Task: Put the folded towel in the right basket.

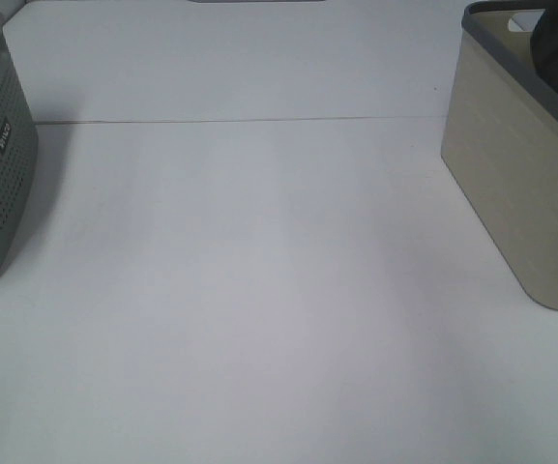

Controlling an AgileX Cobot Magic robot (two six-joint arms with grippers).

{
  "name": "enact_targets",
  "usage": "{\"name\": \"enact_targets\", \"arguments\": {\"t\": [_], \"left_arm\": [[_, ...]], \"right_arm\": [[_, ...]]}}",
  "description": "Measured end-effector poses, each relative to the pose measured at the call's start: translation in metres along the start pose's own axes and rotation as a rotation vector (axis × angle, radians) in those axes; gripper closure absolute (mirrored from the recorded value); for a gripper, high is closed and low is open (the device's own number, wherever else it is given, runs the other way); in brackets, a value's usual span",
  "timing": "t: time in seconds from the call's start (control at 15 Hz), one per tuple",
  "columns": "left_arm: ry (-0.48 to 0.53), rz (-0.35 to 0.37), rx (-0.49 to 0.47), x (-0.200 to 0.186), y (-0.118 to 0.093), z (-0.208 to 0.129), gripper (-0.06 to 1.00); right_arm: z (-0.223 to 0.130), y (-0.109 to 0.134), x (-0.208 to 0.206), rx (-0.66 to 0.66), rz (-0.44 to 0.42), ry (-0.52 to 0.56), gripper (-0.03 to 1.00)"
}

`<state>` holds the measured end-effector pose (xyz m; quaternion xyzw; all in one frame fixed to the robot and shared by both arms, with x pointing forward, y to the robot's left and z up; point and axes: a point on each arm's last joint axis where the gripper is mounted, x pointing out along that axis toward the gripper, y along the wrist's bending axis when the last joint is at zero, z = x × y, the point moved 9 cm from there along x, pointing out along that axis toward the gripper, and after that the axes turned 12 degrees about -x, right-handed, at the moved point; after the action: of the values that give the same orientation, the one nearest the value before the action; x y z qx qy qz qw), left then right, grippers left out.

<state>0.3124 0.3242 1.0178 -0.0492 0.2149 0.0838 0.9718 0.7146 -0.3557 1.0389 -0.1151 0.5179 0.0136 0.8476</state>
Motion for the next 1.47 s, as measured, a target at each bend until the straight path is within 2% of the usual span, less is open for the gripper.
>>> {"name": "enact_targets", "arguments": {"t": [0.07,0.13,0.2,0.27,0.53,0.73,0.87,1.07,1.27,1.47], "left_arm": [[0.000,0.000,0.000,0.000,0.000,0.000,-0.05],[0.000,0.000,0.000,0.000,0.000,0.000,-0.05],[0.000,0.000,0.000,0.000,0.000,0.000,-0.05],[0.000,0.000,0.000,0.000,0.000,0.000,-0.05],[0.000,0.000,-0.001,0.000,0.000,0.000,-0.05],[0.001,0.000,-0.073,0.000,0.000,0.000,-0.05],[0.001,0.000,-0.088,0.000,0.000,0.000,-0.05],[0.001,0.000,-0.090,0.000,0.000,0.000,-0.05],[0.001,0.000,-0.090,0.000,0.000,0.000,-0.05],[0.001,0.000,-0.090,0.000,0.000,0.000,-0.05]], "right_arm": [[-0.003,0.001,0.006,0.011,0.004,0.017,0.61],[-0.003,0.001,0.007,0.012,0.002,0.020,0.26],[-0.003,0.001,0.007,0.012,0.002,0.020,0.26],[-0.003,0.001,0.006,0.011,0.002,0.018,0.04],[0.005,0.013,-0.019,0.036,0.072,-0.053,0.00],[0.013,0.026,-0.044,0.070,0.118,-0.112,0.00],[0.021,0.053,-0.064,0.023,0.141,-0.155,0.00],[0.030,0.114,-0.094,-0.063,0.189,-0.208,0.00],[0.021,0.138,-0.154,-0.113,0.199,-0.308,-0.01],[-0.015,0.144,-0.210,-0.143,0.201,-0.384,-0.01]]}}
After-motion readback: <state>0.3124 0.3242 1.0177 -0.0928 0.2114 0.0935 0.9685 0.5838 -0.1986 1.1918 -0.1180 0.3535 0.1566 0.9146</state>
